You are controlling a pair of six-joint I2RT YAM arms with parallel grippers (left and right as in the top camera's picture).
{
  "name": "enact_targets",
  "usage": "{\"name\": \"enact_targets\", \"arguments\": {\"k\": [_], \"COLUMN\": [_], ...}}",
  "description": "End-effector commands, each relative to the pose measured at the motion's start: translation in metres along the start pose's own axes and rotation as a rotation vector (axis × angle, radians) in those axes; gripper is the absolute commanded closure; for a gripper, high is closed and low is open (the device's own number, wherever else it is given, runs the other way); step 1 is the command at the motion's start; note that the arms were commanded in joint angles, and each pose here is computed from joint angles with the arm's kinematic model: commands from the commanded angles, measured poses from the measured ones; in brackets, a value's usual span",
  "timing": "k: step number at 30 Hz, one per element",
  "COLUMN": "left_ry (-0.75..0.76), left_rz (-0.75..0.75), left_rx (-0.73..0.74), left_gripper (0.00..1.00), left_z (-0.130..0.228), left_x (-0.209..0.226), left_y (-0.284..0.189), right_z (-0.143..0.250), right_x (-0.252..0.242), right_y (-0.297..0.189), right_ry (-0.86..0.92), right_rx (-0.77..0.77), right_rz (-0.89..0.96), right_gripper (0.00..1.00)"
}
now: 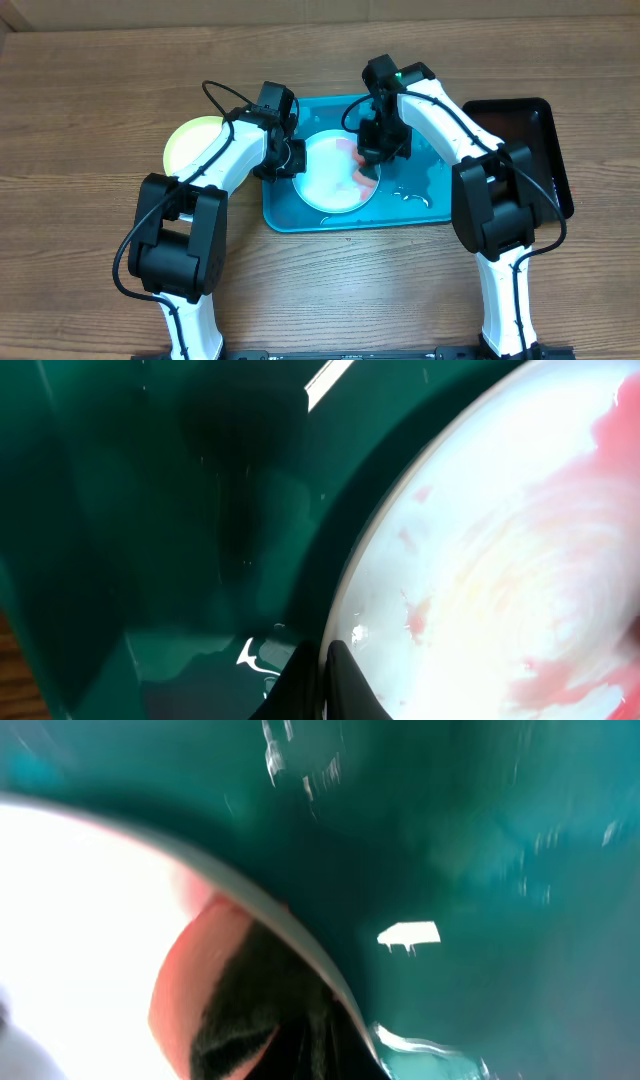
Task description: Clean dirty plates on tray and stack at the side
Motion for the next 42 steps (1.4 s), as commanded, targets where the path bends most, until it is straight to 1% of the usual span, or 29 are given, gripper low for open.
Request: {"name": "enact_targets", "arguments": {"k": [1,3,5,8,11,14,16,22,26,28,31,35,42], "left_ry": [0.03,0.032,0.052,0.06,0.098,0.114,0.121,0.178,0.22,0.233,0.25,0.264,0.296], "left_rz": [-0.012,-0.012,-0.011,-0.095,-0.179,-0.237,-0.292,-0.543,-0.757,-0.888,-1.04,-1.138,-1.225], "left_rx": [-0.014,-0.024,-0.041,-0.061,-0.08,-0.101,-0.118,-0.129,-0.138,-0.169,-0.252,-0.358,-0.425], "left_gripper": [0.96,0.96,0.96,0.96,0.96,0.96,0.96,0.96,0.96,0.96,0.96,0.96,0.96], "left_z": [-0.006,-0.011,-0.019,-0.032,-0.044,-0.054,-0.058,-0.057,-0.047,-0.04,-0.033,-0.027,-0.024], "left_x": [0.0,-0.001,-0.003,0.001,0.003,0.003,0.002,-0.01,-0.026,-0.038,-0.059,-0.082,-0.095], "left_y": [0.0,-0.006,-0.016,-0.036,-0.062,-0.085,-0.099,-0.124,-0.134,-0.141,-0.152,-0.161,-0.17], "right_z": [0.017,0.029,0.035,0.034,0.03,0.021,0.012,-0.018,-0.029,-0.032,-0.034,-0.034,-0.033], "right_x": [0.011,0.02,0.027,0.027,0.017,-0.006,-0.024,-0.081,-0.108,-0.117,-0.123,-0.126,-0.128], "right_y": [-0.01,-0.02,-0.035,-0.073,-0.113,-0.145,-0.157,-0.168,-0.174,-0.176,-0.177,-0.176,-0.175], "right_ry": [-0.153,-0.216,-0.248,-0.259,-0.254,-0.212,-0.166,-0.016,0.051,0.073,0.088,0.094,0.101], "right_rx": [0.104,0.151,0.152,0.082,-0.011,-0.097,-0.135,-0.202,-0.227,-0.233,-0.236,-0.243,-0.24], "right_rz": [-0.123,-0.212,-0.283,-0.355,-0.405,-0.435,-0.437,-0.389,-0.388,-0.39,-0.389,-0.366,-0.344], "right_gripper": [0.96,0.96,0.96,0.96,0.96,0.96,0.96,0.96,0.96,0.96,0.96,0.96,0.96]}}
Point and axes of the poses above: each gripper's point midway between its finger pads, its own y axis out along the fingers, its own x axis along the line the jaws close on, z = x × y, the point moved 7 cm from there along -y, back along the fingers, and after that the axes turned 10 degrees about y, right-handed, at the moved point
